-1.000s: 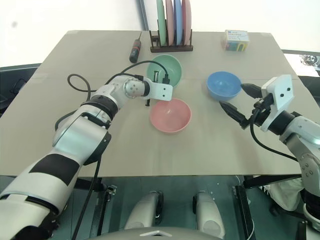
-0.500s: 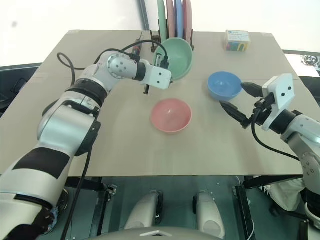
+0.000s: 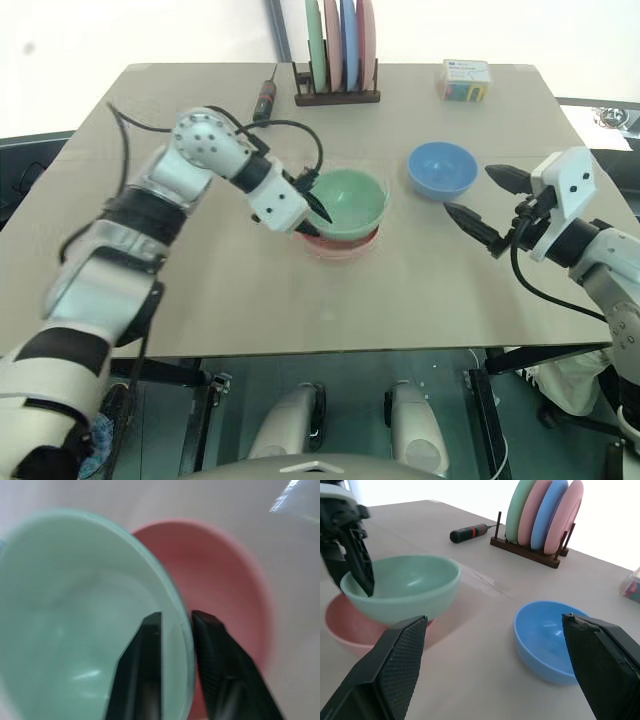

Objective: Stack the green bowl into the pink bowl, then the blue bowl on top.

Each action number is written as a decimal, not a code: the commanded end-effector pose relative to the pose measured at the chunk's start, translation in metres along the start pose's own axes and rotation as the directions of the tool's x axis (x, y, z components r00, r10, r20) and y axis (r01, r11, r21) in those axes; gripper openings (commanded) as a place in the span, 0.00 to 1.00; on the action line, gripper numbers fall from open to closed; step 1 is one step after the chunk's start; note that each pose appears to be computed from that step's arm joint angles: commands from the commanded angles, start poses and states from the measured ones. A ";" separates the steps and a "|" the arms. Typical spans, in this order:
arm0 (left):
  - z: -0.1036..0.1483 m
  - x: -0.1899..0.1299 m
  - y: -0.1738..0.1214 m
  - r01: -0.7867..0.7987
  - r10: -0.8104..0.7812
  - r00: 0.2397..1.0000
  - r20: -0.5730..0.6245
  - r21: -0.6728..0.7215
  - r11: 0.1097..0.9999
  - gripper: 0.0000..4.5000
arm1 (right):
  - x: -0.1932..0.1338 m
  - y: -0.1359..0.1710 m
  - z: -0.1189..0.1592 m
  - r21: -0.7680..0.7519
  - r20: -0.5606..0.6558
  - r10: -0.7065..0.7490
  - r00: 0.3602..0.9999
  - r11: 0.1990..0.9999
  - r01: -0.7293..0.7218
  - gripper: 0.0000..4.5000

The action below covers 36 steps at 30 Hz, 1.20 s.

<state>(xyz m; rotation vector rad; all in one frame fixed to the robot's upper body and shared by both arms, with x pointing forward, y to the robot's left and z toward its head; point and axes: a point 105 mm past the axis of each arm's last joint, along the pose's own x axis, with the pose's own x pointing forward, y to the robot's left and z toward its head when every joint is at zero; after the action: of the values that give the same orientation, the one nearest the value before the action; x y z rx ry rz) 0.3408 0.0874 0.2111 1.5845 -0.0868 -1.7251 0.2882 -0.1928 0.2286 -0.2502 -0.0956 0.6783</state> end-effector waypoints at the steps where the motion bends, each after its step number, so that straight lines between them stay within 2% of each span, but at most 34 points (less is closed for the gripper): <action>1: 0.015 -0.002 -0.002 0.009 -0.011 0.999 0.046 0.029 1.000 0.68 | -0.006 -0.004 0.012 -0.047 0.031 -0.019 0.999 0.999 0.020 1.00; 4: 0.018 -0.004 0.002 -0.017 0.015 0.998 0.067 0.029 0.999 0.97 | -0.005 -0.003 0.011 -0.046 0.029 -0.018 0.999 0.999 0.019 1.00; 5: 0.020 -0.005 0.004 -0.038 0.036 0.996 0.082 0.017 0.999 0.99 | -0.004 -0.004 0.011 -0.046 0.028 -0.017 0.999 0.999 0.018 1.00; 7: 0.023 -0.010 0.008 -0.073 0.075 0.991 0.115 -0.020 0.997 0.99 | -0.003 -0.005 0.010 -0.051 0.023 -0.015 1.000 0.999 0.017 1.00; 11: 0.027 -0.026 0.022 -0.246 0.274 0.942 0.192 -0.157 0.957 0.99 | 0.003 -0.016 -0.003 -0.117 -0.068 -0.048 0.997 0.992 0.039 1.00; 16: 0.018 -0.048 0.017 -0.354 0.484 0.845 0.229 -0.438 0.826 0.99 | 0.012 -0.032 -0.028 -0.249 -0.225 -0.058 0.973 0.969 0.000 1.00; 18: 0.013 -0.056 0.012 -0.384 0.569 0.794 0.215 -0.549 0.742 0.99 | 0.016 -0.039 -0.037 -0.290 -0.277 -0.063 0.959 0.957 -0.021 1.00; 20: 0.002 -0.066 0.001 -0.410 0.681 0.716 0.155 -0.696 0.590 0.99 | 0.025 -0.048 -0.048 -0.342 -0.333 -0.073 0.940 0.939 -0.048 1.00; 22: 0.000 -0.071 -0.011 -0.411 0.742 0.661 0.112 -0.774 0.482 0.99 | 0.034 -0.054 -0.053 -0.366 -0.358 -0.072 0.931 0.928 -0.069 1.00; 26: -0.001 -0.078 -0.030 -0.426 0.811 0.584 0.024 -0.842 0.332 0.99 | 0.050 -0.065 -0.059 -0.417 -0.378 -0.066 0.923 0.903 -0.106 1.00; 30: -0.002 -0.083 -0.055 -0.443 0.839 0.539 -0.071 -0.871 0.211 0.99 | 0.069 -0.075 -0.061 -0.466 -0.393 -0.056 0.918 0.873 -0.146 1.00; 33: 0.000 -0.087 -0.080 -0.451 0.837 0.530 -0.136 -0.881 0.142 0.99 | 0.090 -0.076 -0.061 -0.496 -0.404 -0.019 0.914 0.844 -0.202 1.00; 36: 0.009 -0.089 -0.095 -0.440 0.835 0.529 -0.154 -0.891 0.114 0.99 | 0.104 -0.075 -0.065 -0.501 -0.427 0.017 0.904 0.828 -0.252 1.00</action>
<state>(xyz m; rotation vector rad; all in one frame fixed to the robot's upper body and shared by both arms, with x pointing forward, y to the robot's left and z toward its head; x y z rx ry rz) 0.2937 0.1990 0.2163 0.1836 -0.0205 -0.9515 0.4207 -0.2017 0.1791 -0.9114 0.1654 0.6915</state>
